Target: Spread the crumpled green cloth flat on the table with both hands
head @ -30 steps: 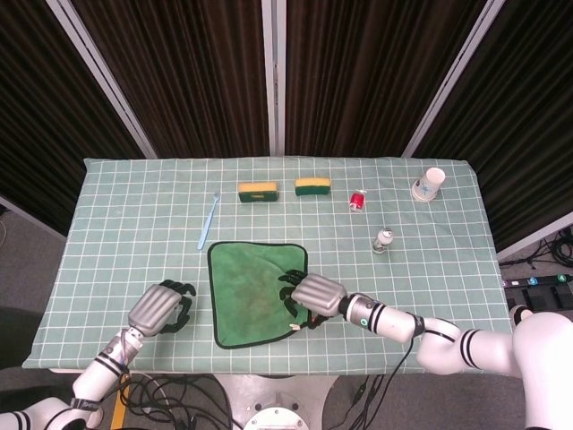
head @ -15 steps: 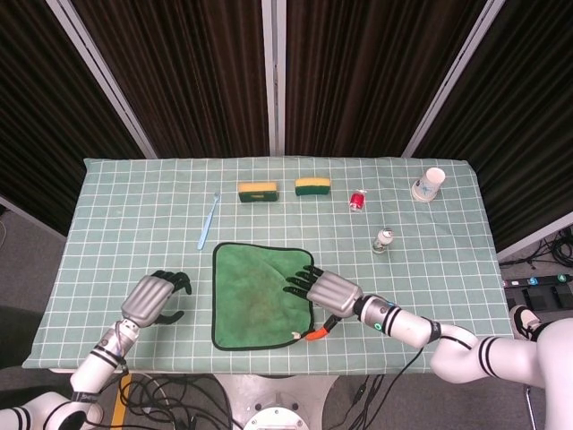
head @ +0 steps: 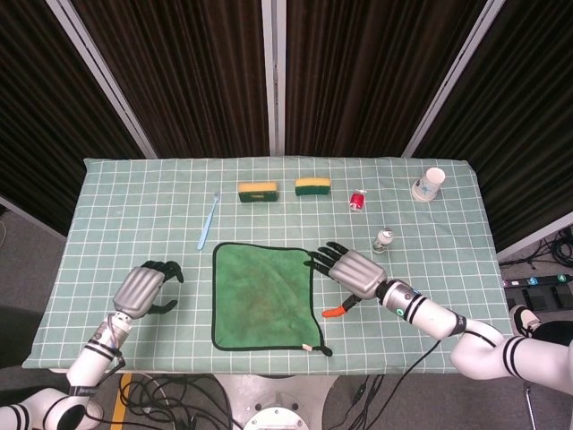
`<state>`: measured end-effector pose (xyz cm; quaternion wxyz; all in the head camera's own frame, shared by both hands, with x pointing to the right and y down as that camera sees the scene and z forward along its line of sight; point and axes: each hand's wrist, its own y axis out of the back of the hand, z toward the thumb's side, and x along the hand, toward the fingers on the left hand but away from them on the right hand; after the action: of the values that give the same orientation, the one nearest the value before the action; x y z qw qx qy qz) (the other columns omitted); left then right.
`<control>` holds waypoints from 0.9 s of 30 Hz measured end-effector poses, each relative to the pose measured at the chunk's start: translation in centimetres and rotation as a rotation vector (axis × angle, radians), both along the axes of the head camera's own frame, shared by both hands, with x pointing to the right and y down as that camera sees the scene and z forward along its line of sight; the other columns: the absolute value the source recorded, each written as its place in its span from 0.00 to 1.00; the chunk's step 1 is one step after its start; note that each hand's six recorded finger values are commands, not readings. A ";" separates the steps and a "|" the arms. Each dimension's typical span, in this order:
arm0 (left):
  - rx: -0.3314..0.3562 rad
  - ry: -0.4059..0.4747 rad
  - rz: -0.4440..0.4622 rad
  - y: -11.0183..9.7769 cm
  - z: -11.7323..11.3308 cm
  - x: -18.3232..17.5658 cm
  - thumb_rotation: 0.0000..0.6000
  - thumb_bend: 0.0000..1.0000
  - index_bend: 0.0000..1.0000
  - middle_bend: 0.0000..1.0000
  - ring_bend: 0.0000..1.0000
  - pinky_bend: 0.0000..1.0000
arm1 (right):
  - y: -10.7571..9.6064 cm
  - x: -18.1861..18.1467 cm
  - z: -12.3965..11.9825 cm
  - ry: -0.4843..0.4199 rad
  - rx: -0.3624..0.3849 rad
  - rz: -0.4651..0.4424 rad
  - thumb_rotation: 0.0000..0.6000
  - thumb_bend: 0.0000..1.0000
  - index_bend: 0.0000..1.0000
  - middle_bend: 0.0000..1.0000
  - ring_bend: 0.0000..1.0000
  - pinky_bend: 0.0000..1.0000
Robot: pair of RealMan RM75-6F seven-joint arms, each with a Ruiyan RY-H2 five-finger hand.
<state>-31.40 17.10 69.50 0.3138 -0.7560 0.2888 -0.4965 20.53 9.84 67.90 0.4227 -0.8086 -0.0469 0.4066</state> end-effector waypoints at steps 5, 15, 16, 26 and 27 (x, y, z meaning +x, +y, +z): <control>0.007 0.006 -0.003 -0.1 -0.1 0.3 1.00 0.28 0.47 0.40 0.36 0.32 | -1.6 0.1 1.2 0.023 0.002 0.089 0.64 0.04 0.32 0.04 0.00 0.00; 0.013 0.009 -0.040 -0.1 -0.5 -0.3 1.00 0.28 0.47 0.40 0.36 0.32 | -3.9 -4.3 7.2 0.104 -0.036 0.212 0.65 0.11 0.39 0.06 0.00 0.00; 0.012 0.007 -0.045 -0.1 -0.5 -0.5 1.00 0.28 0.47 0.40 0.36 0.32 | -4.1 -4.9 7.8 0.115 -0.034 0.220 0.65 0.11 0.39 0.06 0.00 0.00; -0.017 0.006 -0.081 0.2 -0.3 -1.5 1.00 0.28 0.47 0.40 0.36 0.32 | -5.5 -7.7 11.0 0.208 0.019 0.238 0.65 0.14 0.39 0.06 0.00 0.00; -0.018 0.007 -0.082 0.2 -0.3 -1.5 1.00 0.28 0.47 0.40 0.36 0.32 | -5.5 -7.8 11.2 0.215 0.023 0.236 0.65 0.15 0.39 0.06 0.00 0.00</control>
<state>-32.89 17.35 69.18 0.2855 -0.7480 0.3160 -0.5090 12.71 4.39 79.12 0.3837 -0.7444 -0.1005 0.5371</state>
